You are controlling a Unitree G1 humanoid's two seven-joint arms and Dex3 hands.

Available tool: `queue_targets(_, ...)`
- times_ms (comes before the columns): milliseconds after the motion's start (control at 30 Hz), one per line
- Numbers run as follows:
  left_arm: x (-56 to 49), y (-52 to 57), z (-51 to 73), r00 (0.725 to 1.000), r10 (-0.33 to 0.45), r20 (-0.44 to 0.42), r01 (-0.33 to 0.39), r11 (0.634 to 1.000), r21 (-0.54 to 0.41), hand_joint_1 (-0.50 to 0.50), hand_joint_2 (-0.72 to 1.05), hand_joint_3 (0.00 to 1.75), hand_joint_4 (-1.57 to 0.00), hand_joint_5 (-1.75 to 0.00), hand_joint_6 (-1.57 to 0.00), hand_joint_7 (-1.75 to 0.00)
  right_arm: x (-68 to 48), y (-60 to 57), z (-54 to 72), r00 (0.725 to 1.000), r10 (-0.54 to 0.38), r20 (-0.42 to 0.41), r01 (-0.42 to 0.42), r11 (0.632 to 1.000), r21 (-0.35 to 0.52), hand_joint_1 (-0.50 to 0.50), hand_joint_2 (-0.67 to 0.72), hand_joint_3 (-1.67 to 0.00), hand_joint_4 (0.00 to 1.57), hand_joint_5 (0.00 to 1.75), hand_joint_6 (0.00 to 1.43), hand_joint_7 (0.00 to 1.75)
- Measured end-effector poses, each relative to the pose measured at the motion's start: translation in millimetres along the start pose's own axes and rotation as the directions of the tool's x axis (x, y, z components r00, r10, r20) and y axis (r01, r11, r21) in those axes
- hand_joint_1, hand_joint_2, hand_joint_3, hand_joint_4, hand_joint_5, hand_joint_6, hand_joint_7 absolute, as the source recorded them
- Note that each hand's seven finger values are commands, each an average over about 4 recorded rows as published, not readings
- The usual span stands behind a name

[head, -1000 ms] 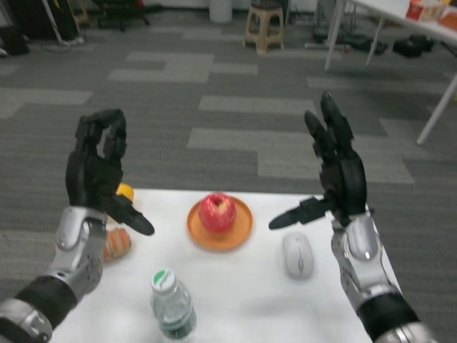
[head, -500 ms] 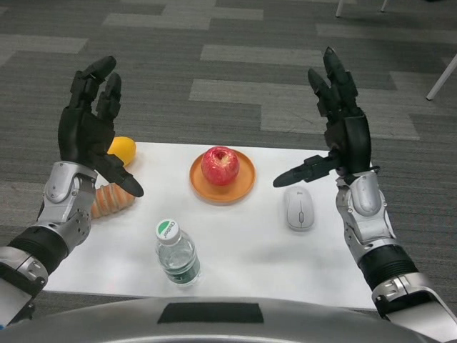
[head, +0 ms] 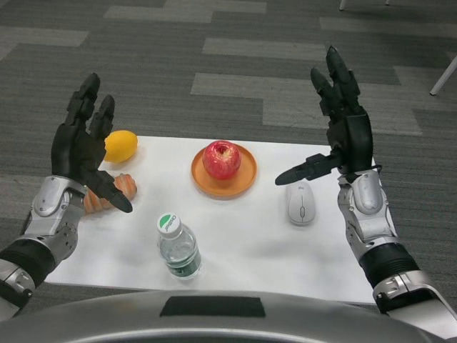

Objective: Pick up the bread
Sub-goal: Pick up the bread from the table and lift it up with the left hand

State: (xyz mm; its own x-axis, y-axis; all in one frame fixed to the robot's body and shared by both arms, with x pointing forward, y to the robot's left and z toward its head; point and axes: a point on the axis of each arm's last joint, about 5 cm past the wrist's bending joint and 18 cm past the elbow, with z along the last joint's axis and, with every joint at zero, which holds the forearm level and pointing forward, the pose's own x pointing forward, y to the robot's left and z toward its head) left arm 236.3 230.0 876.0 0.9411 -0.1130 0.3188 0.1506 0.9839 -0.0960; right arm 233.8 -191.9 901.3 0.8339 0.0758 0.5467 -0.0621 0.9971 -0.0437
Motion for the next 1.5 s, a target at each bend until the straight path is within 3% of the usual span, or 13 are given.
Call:
queue_targets(233, -14.2, 19.3, 5.4, 0.994, -0.045, -0.103, 0.055, 0.994, 0.096, -0.48, -0.64, 0.07, 0.00, 0.00, 0.00, -0.07, -2.3, 0.2, -2.0, 1.000, 0.010, -0.019, -0.010, 1.000, -0.003, -0.46, 0.03, 0.00, 0.00, 0.19, 0.00, 0.00)
queue_targets(500, -14.8, 23.5, 7.9, 0.991, -0.056, -0.125, 0.071, 0.991, 0.118, -0.48, -0.59, 0.09, 0.00, 0.00, 0.00, -0.09, -3.1, -1.2, -2.7, 0.999, 0.019, -0.031, -0.020, 1.000, -0.011, -0.46, 0.03, 0.00, 0.00, 0.19, 0.00, 0.00)
queue_targets(667, -15.3, 39.8, 21.4, 0.984, -0.052, -0.172, 0.092, 0.968, 0.235, -0.48, -0.59, 0.09, 0.00, 0.00, 0.00, -0.14, -3.8, -1.9, -3.5, 0.999, 0.022, -0.040, -0.023, 1.000, -0.015, -0.46, 0.03, 0.00, 0.00, 0.19, 0.00, 0.00)
queue_targets(833, -14.0, 58.7, 49.8, 0.963, -0.041, -0.268, 0.163, 0.875, 0.455, -0.48, -0.55, 0.07, 0.00, 0.00, 0.00, -0.14, -5.3, -3.2, -5.3, 0.998, 0.021, -0.058, -0.023, 1.000, -0.021, -0.46, 0.03, 0.00, 0.00, 0.19, 0.00, 0.00)
queue_targets(1100, -14.8, 68.0, 74.4, 0.903, 0.002, -0.430, 0.314, 0.678, 0.665, -0.48, -0.55, 0.09, 0.00, 0.00, 0.00, -0.14, -7.2, -6.1, -7.6, 0.997, 0.020, -0.080, -0.023, 0.999, -0.032, -0.46, 0.03, 0.00, 0.00, 0.19, 0.00, 0.00)
queue_targets(1167, -14.8, 68.4, 75.3, 0.882, 0.021, -0.470, 0.351, 0.635, 0.688, -0.49, -0.55, 0.04, 0.00, 0.00, 0.00, -0.14, -7.5, -6.5, -8.0, 0.996, 0.021, -0.084, -0.023, 0.999, -0.034, -0.46, 0.03, 0.00, 0.00, 0.19, 0.00, 0.00)
queue_targets(1267, -14.5, 65.6, 70.4, 0.827, 0.043, -0.560, 0.440, 0.570, 0.694, -0.48, -0.55, 0.07, 0.00, 0.00, 0.00, -0.16, -8.5, -7.0, -9.1, 0.995, 0.023, -0.093, -0.027, 0.999, -0.035, -0.45, 0.03, 0.00, 0.00, 0.19, 0.00, 0.00)
queue_targets(1400, -11.2, 52.1, 56.0, 0.739, 0.053, -0.672, 0.574, 0.473, 0.668, -0.48, -0.61, 0.09, 0.00, 0.00, 0.00, -0.24, -9.1, -6.6, -9.9, 0.995, 0.027, -0.099, -0.031, 0.999, -0.035, -0.46, 0.03, 0.00, 0.00, 0.19, 0.00, 0.00)
queue_targets(1500, -5.2, 42.1, 48.5, 0.699, 0.054, -0.713, 0.628, 0.431, 0.648, -0.49, -0.64, 0.09, 0.00, 0.00, 0.00, -0.28, -9.3, -6.4, -10.2, 0.994, 0.029, -0.102, -0.033, 0.999, -0.035, -0.46, 0.03, 0.00, 0.00, 0.19, 0.00, 0.00)
